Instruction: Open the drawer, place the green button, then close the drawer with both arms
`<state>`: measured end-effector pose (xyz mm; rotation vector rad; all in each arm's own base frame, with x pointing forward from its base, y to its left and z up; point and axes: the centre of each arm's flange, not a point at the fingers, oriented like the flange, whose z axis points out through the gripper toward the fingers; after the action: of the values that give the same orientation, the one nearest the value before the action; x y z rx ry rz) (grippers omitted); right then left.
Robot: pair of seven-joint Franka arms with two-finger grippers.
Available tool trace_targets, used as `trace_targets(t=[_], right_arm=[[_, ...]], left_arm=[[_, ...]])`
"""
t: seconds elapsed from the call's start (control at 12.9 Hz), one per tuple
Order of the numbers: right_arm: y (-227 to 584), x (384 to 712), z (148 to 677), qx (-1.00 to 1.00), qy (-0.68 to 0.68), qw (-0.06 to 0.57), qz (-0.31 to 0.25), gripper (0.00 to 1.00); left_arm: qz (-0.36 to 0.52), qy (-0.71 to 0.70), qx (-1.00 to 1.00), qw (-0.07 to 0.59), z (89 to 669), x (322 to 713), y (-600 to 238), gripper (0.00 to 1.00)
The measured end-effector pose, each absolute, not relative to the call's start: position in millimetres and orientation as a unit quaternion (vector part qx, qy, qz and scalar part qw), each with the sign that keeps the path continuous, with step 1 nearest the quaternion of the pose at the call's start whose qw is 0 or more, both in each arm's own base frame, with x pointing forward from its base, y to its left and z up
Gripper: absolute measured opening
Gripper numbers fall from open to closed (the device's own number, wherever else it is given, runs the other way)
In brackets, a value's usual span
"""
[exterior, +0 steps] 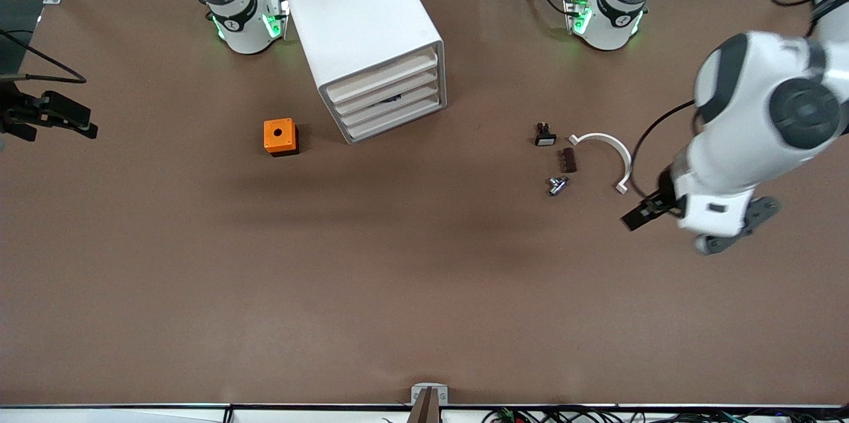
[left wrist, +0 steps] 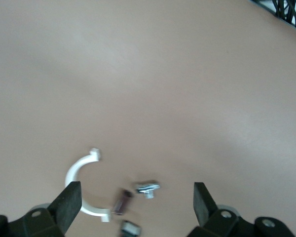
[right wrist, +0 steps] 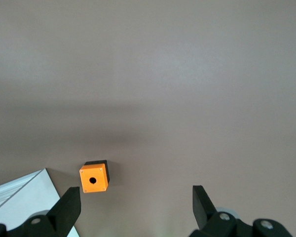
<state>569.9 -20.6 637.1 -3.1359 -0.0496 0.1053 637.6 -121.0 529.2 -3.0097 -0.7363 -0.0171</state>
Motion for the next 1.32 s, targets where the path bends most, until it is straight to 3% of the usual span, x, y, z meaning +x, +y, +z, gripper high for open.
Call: trace_targets(t=[0.39, 0.86, 1.32], right_arm=[[-19, 552, 633, -0.999, -0.016, 0.001, 0.030, 1.00], [-18, 523, 627, -1.000, -0.015, -0.002, 0.004, 1.00], [-28, 515, 624, -1.000, -0.002, 0.012, -0.002, 1.00]], left_arm=[[-0.024, -0.101, -0.994, 0.032, 622, 580, -51, 1.00], [-0.023, -0.043, -0.998, 0.046, 656, 493, -45, 1.00], [-0.009, -0.038, -0.999, 0.024, 647, 489, -53, 1.00]])
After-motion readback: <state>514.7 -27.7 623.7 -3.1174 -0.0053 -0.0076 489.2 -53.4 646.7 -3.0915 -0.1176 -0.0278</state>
